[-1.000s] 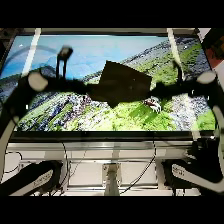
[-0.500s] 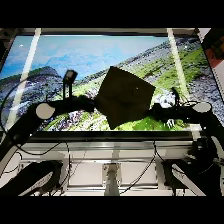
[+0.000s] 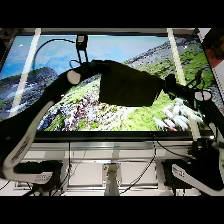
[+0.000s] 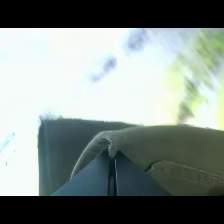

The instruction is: Fold the clothes and pants, and hang the long-sleeved shirts on hangers.

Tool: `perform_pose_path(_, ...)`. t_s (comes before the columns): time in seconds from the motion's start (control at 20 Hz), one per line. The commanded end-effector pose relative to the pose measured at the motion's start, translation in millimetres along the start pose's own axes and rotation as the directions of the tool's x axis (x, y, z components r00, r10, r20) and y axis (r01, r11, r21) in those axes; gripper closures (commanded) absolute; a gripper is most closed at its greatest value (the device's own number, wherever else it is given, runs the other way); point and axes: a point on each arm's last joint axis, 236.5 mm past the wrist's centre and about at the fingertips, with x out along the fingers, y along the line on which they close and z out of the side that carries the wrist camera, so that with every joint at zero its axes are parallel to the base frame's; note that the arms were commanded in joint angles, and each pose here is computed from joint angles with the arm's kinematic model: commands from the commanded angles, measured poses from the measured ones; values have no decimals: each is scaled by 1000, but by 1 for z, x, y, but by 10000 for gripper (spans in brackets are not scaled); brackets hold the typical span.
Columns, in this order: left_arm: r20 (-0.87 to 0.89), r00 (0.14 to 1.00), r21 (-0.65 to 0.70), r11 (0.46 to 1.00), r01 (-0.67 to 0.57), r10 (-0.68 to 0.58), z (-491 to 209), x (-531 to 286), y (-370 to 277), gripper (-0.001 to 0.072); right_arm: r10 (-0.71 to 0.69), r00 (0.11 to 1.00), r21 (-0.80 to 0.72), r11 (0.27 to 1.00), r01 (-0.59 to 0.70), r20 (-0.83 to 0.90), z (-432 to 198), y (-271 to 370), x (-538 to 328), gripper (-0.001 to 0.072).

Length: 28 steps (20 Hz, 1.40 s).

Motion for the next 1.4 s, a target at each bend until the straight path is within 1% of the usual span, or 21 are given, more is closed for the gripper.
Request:
perform_pose_path(0.0, 201, 966, -99, 985, -143, 161, 9, 45, 51, 697, -45, 977, 6, 999, 45, 207, 52, -9, 46, 688)
perform_pose_path(0.05, 246, 948, -103, 978, -180, 201, 9, 49, 62, 608, -50, 970, -6, 999, 53, 239, 60, -8, 57, 573)
perform_pose_path(0.1, 267, 938, -104, 974, -200, 221, 8, 51, 68, 379, -51, 969, -12, 998, 56, 241, 65, -7, 67, 276)
perform_pose_path(0.15, 273, 935, -106, 973, -207, 229, 8, 51, 71, 165, -49, 973, -40, 997, 59, 224, 65, -4, 73, 76)
perform_pose_path(0.2, 277, 933, -106, 973, -206, 228, 11, 50, 71, 134, -49, 978, -77, 995, 66, 201, 67, -3, 75, 71)
perform_pose_path(0.3, 287, 935, -110, 977, -185, 209, 28, 39, 64, 130, -63, 992, -111, 991, 75, 113, 66, -6, 70, 72)
perform_pose_path(0.35, 264, 948, -109, 982, -156, 180, 35, 32, 56, 130, -83, 996, -120, 989, 85, 23, 62, -13, 63, 109)
perform_pose_path(0.45, 118, 991, -98, 994, -48, 60, 32, 14, 27, 134, -130, 977, -219, 971, 92, -167, 57, -34, 42, 119)
perform_pose_path(0.5, 17, 1000, -94, 995, 16, -14, 25, -1, 10, 134, -133, 950, -243, 968, 63, -282, 50, -43, 29, 120)
perform_pose_path(0.6, -142, 982, -92, 989, 113, -125, 12, -34, -14, 132, -73, 858, -193, 981, -31, -508, 33, -50, 2, 118)
perform_pose_path(0.65, -189, 970, -79, 987, 140, -153, 9, -48, -21, 131, -13, 798, -149, 984, -96, -602, 24, -47, -8, 99)
perform_pose_path(0.7, -220, 962, -55, 987, 152, -160, 7, -58, -24, 131, 27, 748, -108, 985, -131, -663, 17, -45, -12, 46)
perform_pose_path(0.75, -240, 958, -23, 987, 156, -157, 6, -65, -25, 130, 27, 713, -98, 986, -134, -700, 11, -49, -9, 22)
perform_pose_path(0.8, -251, 957, 5, 988, 153, -147, 5, -69, -24, 130, 13, 698, -104, 987, -125, -716, 8, -55, -3, 22)
perform_pose_path(1.0, -289, 944, 9, 986, 165, -155, -3, -73, -27, 130, -50, 634, -137, 987, -89, -771, -21, -76, 28, 21)
perform_pose_path(1.05, -291, 944, 9, 986, 166, -156, -3, -73, -27, 130, -87, 632, -167, 984, -68, -770, -25, -84, 35, 21)
perform_pose_path(1.15, -301, 940, 8, 985, 169, -159, -6, -74, -28, 130, -185, 649, -231, 973, 15, -738, -21, -105, 43, 21)
perform_pose_path(1.35, -330, 929, 5, 984, 180, -169, -13, -76, -30, 131, -189, 612, -224, 974, 21, -768, -31, -109, 45, 21)
